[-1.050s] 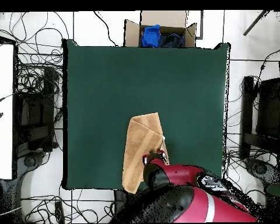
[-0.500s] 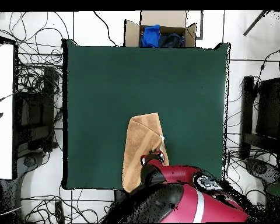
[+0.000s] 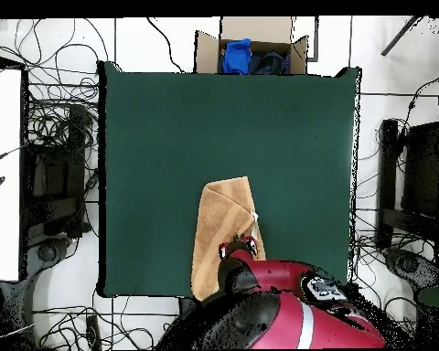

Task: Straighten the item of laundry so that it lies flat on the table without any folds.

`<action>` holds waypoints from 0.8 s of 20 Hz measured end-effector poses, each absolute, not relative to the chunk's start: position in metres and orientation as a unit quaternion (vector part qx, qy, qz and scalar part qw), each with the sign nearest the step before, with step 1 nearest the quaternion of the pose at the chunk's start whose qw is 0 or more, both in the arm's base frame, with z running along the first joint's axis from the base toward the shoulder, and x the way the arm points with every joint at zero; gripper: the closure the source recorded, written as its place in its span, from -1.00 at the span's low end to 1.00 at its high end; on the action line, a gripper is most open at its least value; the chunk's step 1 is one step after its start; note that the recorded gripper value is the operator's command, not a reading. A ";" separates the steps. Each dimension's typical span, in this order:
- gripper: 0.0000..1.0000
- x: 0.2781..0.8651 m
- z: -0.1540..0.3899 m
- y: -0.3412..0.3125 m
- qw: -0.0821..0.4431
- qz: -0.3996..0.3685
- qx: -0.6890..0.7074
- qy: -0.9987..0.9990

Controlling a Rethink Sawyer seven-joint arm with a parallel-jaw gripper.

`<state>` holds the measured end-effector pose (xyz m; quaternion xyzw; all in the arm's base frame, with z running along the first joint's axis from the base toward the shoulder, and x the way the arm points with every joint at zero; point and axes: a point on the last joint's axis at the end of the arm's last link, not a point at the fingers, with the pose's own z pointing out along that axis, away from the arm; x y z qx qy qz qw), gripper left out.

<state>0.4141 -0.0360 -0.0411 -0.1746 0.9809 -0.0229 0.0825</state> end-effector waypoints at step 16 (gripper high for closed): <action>1.00 0.432 0.014 -0.013 0.114 -0.044 -0.161 0.979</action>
